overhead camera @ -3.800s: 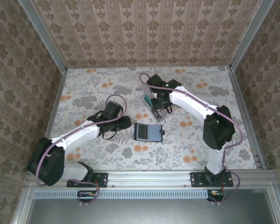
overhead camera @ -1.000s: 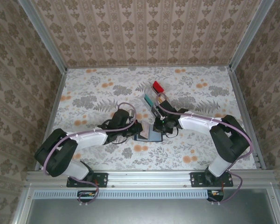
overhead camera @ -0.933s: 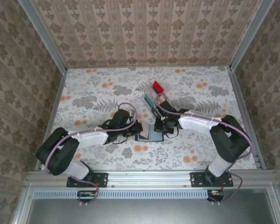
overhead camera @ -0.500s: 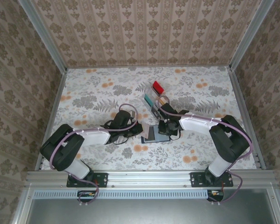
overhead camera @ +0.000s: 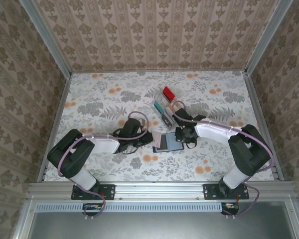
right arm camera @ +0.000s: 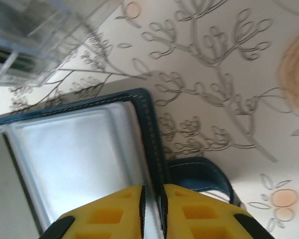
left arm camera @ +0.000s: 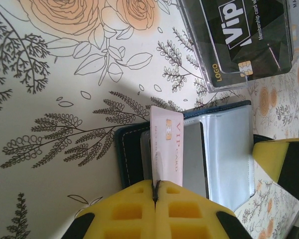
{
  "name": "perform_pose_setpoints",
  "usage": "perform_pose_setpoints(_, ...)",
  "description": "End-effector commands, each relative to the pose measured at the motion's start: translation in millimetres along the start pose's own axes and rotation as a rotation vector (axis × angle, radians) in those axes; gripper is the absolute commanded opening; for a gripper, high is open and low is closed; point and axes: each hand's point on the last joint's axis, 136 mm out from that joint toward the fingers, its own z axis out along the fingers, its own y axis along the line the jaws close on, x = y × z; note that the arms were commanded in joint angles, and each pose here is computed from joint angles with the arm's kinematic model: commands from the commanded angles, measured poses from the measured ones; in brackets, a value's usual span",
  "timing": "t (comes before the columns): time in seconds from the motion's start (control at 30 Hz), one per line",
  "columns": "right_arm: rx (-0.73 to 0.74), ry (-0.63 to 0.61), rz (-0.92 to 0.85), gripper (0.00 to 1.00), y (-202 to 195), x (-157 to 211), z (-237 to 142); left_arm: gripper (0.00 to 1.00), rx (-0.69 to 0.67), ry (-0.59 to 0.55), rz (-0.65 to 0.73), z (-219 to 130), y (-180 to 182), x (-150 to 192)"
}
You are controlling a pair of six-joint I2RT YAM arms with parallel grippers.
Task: Put the credit cards into the card holder
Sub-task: Insert the credit card into the card slot.
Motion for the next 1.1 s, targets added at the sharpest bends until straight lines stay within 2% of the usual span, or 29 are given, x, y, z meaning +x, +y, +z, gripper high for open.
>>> perform_pose_setpoints(0.0, 0.067, 0.003, 0.005, 0.19, -23.1, 1.4, -0.3, 0.0, -0.086, 0.038, -0.005, 4.5, 24.1, 13.7)
perform_pose_setpoints(0.1, 0.023, 0.053, 0.016, 0.18, -18.3, 10.6, 8.6, 0.0, -0.073, 0.04, 0.004, 4.4, 19.7, 12.2)
perform_pose_setpoints(0.4, -0.072, 0.083, 0.067, 0.15, -4.9, 20.3, 20.1, 0.0, 0.046, -0.015, 0.056, -11.0, -22.9, -7.2)
perform_pose_setpoints(0.53, -0.114, 0.096, 0.096, 0.15, 0.2, 25.7, 22.2, 0.0, 0.072, -0.025, 0.079, -15.7, -29.8, -8.7)
perform_pose_setpoints(0.77, -0.115, 0.098, 0.122, 0.15, -1.9, 29.7, 25.0, 0.0, 0.157, -0.018, 0.073, -9.5, -44.7, -5.2)
perform_pose_setpoints(1.07, -0.12, 0.103, 0.128, 0.15, -0.4, 31.4, 25.3, 0.0, 0.117, 0.017, -0.003, 11.1, -26.4, 8.1)
